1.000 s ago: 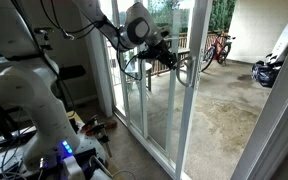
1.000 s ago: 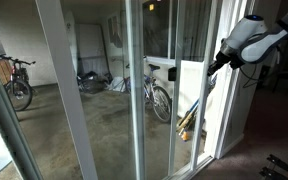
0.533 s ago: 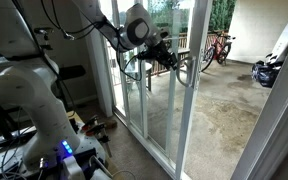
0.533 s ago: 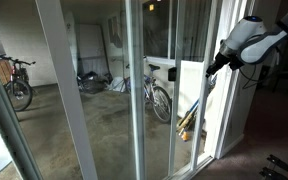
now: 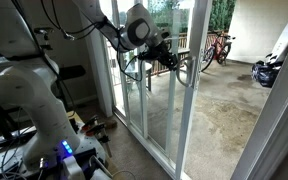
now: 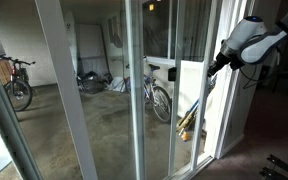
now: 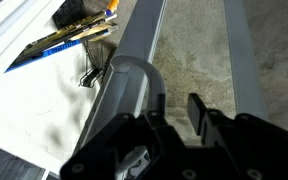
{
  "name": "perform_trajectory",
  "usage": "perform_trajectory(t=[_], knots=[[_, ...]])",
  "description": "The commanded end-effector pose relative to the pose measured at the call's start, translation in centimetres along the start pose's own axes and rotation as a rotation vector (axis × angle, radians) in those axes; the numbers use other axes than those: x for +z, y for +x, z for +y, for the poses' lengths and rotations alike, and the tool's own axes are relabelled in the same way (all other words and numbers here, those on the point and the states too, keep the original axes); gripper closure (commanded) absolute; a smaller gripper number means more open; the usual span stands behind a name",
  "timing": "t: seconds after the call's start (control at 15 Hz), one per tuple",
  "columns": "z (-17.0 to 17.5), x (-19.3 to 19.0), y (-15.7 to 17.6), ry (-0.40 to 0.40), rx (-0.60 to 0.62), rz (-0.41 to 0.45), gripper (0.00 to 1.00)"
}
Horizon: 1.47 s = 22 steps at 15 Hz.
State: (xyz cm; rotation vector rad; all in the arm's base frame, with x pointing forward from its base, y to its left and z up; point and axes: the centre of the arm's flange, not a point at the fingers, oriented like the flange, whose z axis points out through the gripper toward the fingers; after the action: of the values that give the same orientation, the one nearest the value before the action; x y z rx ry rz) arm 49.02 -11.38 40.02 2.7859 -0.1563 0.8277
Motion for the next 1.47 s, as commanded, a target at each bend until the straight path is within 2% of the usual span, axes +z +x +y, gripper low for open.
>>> perform_trajectory(t=[0.0,0.2,0.27,0.47,0.93,1.4], knots=[[-1.2,0.0,0.7,0.014,-0.026,0.026,0.95],[-2.5,-0.5,1.2,0.018,-0.052,0.063,1.00],[-2.7,-0.7,1.9,0.024,-0.051,0.076,0.96],[-2.4,-1.0,3.4,0.025,-0.036,0.100,0.95],[2.2,2.7,3.8,-0.022,0.039,0.036,0.96],[0.8,2.6,2.9,0.000,-0.004,0.032,0.95]])
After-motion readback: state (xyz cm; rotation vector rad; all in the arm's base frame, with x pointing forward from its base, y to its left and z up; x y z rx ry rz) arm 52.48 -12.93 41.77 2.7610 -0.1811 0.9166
